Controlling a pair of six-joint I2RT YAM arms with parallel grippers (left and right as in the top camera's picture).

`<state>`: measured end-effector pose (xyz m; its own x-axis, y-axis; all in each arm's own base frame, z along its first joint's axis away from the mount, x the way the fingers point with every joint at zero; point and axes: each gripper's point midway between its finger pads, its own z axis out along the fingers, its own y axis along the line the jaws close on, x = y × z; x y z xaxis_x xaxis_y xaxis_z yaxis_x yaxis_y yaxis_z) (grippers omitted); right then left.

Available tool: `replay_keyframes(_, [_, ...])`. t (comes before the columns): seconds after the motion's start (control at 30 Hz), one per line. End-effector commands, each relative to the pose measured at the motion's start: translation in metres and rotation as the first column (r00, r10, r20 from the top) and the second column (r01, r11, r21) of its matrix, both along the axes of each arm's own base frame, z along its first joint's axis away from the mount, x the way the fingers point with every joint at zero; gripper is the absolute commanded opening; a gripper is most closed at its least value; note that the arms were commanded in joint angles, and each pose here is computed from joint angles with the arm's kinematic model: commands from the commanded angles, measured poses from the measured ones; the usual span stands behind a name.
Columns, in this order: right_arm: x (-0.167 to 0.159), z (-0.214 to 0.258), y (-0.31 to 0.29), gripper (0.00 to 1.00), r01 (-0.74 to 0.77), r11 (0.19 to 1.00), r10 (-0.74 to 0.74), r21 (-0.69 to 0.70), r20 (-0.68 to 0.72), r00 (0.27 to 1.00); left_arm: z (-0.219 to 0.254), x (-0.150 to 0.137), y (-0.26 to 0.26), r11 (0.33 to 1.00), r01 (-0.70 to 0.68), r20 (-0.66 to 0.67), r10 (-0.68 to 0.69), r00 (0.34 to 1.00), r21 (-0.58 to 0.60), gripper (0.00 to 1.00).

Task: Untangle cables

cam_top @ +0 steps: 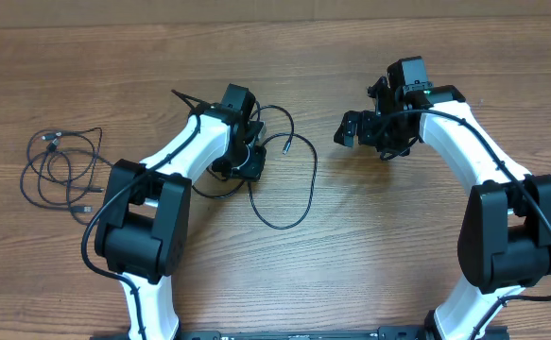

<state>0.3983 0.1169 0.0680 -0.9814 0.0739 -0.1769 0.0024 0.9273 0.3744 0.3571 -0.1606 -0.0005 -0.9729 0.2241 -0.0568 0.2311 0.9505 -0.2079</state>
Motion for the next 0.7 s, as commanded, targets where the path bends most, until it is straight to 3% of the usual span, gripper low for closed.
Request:
replay_keyframes(0.0, [0.0,0.008,0.0,1.0,0.0,1.0,0.0,-0.003,0.024,1.0,-0.046,-0.036,0.013,0.998,0.008,-0.129,0.0,0.992,0.065,0.36])
replay_keyframes(0.37, [0.0,0.008,0.0,1.0,0.0,1.0,0.001,-0.003,0.024,1.0,-0.055,-0.044,0.017,0.997,0.009,-0.136,0.001,0.991,0.071,0.35])
replay_keyframes(0.5, [0.0,0.008,0.0,1.0,0.0,1.0,0.001,-0.003,0.024,1.0,-0.061,-0.048,0.019,0.997,0.009,-0.138,0.001,0.99,0.076,0.39])
replay_keyframes(0.6, [0.0,0.008,0.0,1.0,0.0,1.0,0.001,-0.003,0.024,1.0,-0.063,-0.051,0.021,0.997,0.01,-0.144,0.002,0.99,0.081,0.48])
replay_keyframes(0.63, [0.0,0.008,0.0,1.0,0.0,1.0,0.0,-0.003,0.024,1.0,-0.063,-0.052,0.021,0.997,0.01,-0.144,0.002,0.99,0.082,0.48])
replay_keyframes(0.67, [0.0,0.008,0.0,1.0,0.0,1.0,0.0,-0.003,0.024,1.0,-0.063,-0.051,0.021,0.997,0.01,-0.144,0.002,0.99,0.081,0.33])
